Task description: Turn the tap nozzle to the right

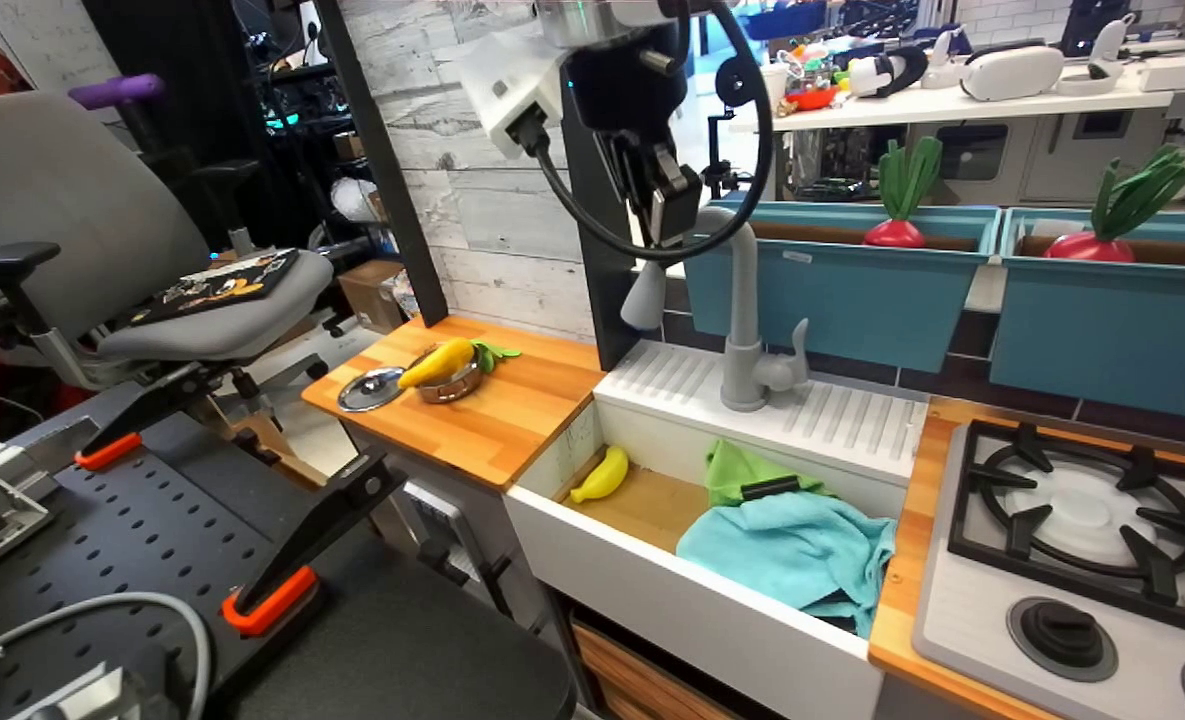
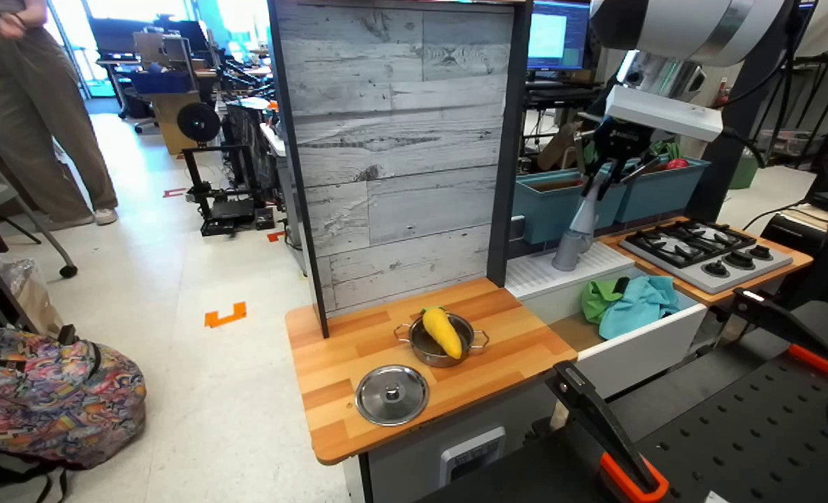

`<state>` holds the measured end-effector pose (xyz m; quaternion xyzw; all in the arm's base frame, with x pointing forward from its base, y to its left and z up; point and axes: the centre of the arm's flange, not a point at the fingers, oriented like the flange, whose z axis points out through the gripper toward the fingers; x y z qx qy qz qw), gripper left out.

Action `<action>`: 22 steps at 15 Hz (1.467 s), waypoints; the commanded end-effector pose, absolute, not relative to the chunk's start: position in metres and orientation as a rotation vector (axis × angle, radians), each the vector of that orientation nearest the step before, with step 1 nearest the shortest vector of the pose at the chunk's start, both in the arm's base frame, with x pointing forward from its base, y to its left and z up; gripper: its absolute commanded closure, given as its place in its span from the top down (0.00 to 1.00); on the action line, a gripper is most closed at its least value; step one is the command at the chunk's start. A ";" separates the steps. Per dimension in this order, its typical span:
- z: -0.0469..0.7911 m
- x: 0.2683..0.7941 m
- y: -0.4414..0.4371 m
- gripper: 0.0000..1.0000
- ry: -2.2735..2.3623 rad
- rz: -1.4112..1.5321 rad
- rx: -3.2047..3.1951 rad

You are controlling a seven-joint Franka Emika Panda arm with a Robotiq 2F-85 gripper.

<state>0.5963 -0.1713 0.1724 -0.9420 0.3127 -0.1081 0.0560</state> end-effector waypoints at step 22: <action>0.234 0.523 -0.239 0.85 0.673 -0.229 -3.104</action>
